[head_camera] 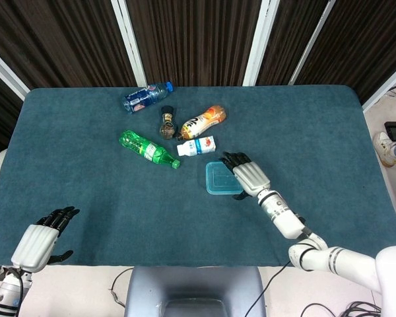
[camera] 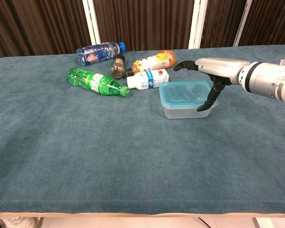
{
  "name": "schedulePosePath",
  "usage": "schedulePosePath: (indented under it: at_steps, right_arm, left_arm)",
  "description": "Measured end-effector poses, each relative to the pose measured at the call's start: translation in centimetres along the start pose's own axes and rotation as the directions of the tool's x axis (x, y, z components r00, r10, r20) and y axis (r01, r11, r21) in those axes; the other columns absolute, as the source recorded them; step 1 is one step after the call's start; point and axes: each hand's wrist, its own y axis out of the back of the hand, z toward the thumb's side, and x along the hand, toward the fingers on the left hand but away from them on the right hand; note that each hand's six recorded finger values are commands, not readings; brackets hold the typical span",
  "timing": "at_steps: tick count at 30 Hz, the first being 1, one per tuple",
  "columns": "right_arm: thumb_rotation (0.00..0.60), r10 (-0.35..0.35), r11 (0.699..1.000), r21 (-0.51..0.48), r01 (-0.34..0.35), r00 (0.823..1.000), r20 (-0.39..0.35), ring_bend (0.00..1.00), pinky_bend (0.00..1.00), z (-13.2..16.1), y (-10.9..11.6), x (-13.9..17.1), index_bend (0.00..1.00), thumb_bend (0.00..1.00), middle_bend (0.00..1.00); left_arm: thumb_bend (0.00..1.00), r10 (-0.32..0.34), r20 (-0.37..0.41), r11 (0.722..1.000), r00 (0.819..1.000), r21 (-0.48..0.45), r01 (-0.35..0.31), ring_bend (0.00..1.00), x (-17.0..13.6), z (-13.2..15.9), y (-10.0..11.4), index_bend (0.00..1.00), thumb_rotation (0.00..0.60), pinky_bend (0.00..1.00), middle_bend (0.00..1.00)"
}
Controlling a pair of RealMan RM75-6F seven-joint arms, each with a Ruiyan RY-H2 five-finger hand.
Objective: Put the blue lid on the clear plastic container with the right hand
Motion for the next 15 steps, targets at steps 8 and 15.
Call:
schedulePosePath:
  at_steps: [8, 15]
  right_arm:
    - [0.600, -0.002, 1.000, -0.005, 0.002, 1.000, -0.010, 0.00, 0.11, -0.01, 0.03, 0.30, 0.00, 0.20, 0.00]
    - [0.600, 0.001, 1.000, 0.000, -0.001, 1.000, -0.028, 0.03, 0.16, 0.21, 0.15, 0.94, 0.05, 0.21, 0.03]
  left_arm:
    - [0.33, -0.001, 0.000, 1.000, 1.000, 0.000, 0.001, 0.19, 0.01, 0.00, -0.02, 0.18, 0.600, 0.42, 0.15]
    - [0.33, -0.003, 0.002, 1.000, 1.000, 0.001, 0.003, 0.19, 0.03, 0.06, -0.05, 0.18, 0.600, 0.42, 0.15]
